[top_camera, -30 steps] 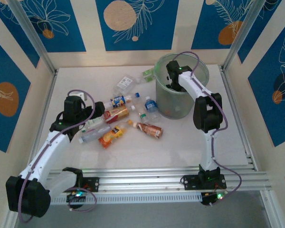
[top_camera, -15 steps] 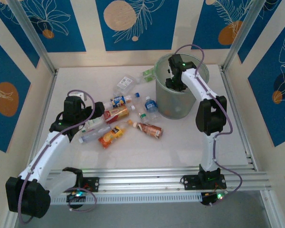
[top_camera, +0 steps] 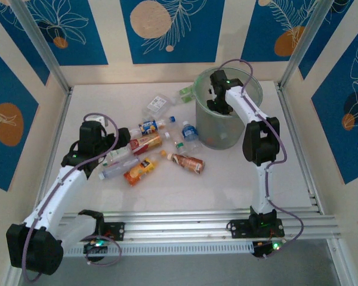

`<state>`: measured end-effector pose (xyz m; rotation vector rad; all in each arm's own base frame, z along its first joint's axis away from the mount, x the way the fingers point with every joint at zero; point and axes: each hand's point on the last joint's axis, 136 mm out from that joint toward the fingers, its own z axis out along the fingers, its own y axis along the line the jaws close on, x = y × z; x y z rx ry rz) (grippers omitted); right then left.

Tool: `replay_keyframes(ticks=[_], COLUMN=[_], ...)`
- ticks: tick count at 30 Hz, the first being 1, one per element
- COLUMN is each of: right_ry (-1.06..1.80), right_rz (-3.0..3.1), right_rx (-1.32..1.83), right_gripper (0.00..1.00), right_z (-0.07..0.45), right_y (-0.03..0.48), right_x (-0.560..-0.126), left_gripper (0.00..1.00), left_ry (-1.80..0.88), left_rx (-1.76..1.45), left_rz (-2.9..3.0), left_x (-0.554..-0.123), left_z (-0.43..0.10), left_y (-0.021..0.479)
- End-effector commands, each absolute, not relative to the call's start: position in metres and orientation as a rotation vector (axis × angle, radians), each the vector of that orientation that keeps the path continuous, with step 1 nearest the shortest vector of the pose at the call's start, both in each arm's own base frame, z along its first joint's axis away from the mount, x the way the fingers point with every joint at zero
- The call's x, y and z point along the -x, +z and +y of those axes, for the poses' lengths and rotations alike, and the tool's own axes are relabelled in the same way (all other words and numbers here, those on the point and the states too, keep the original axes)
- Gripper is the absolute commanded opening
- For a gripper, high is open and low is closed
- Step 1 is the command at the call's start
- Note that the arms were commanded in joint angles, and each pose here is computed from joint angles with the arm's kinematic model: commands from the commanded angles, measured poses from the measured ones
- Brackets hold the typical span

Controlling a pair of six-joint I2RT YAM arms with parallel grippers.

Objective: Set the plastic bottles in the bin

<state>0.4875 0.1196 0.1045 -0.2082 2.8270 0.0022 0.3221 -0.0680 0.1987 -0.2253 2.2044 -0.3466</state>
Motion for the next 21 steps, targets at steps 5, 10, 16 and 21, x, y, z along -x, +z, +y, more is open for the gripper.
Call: replay_keyframes(ticks=[5, 10, 16, 21], right_ry=[-0.004, -0.018, -0.034, -0.052], right_rz=[2.954, 2.938, 2.824, 2.729], right_rx=[0.170, 0.157, 0.192, 0.214], right_gripper=[0.41, 0.41, 0.44, 0.47], right_z=[0.112, 0.112, 0.120, 0.127], right_y=[0.069, 0.081, 0.137, 0.185], right_x=[-0.466, -0.462, -0.464, -0.458], left_gripper=[0.99, 0.99, 0.99, 0.99], left_ry=[-0.334, -0.324, -0.330, -0.332], left_rx=[0.200, 0.200, 0.200, 0.198], left_rz=[2.182, 2.182, 2.174, 2.170], left_x=[-0.322, -0.321, -0.322, -0.321], left_z=[-0.069, -0.068, -0.068, -0.069], left_y=[0.210, 0.210, 0.213, 0.215])
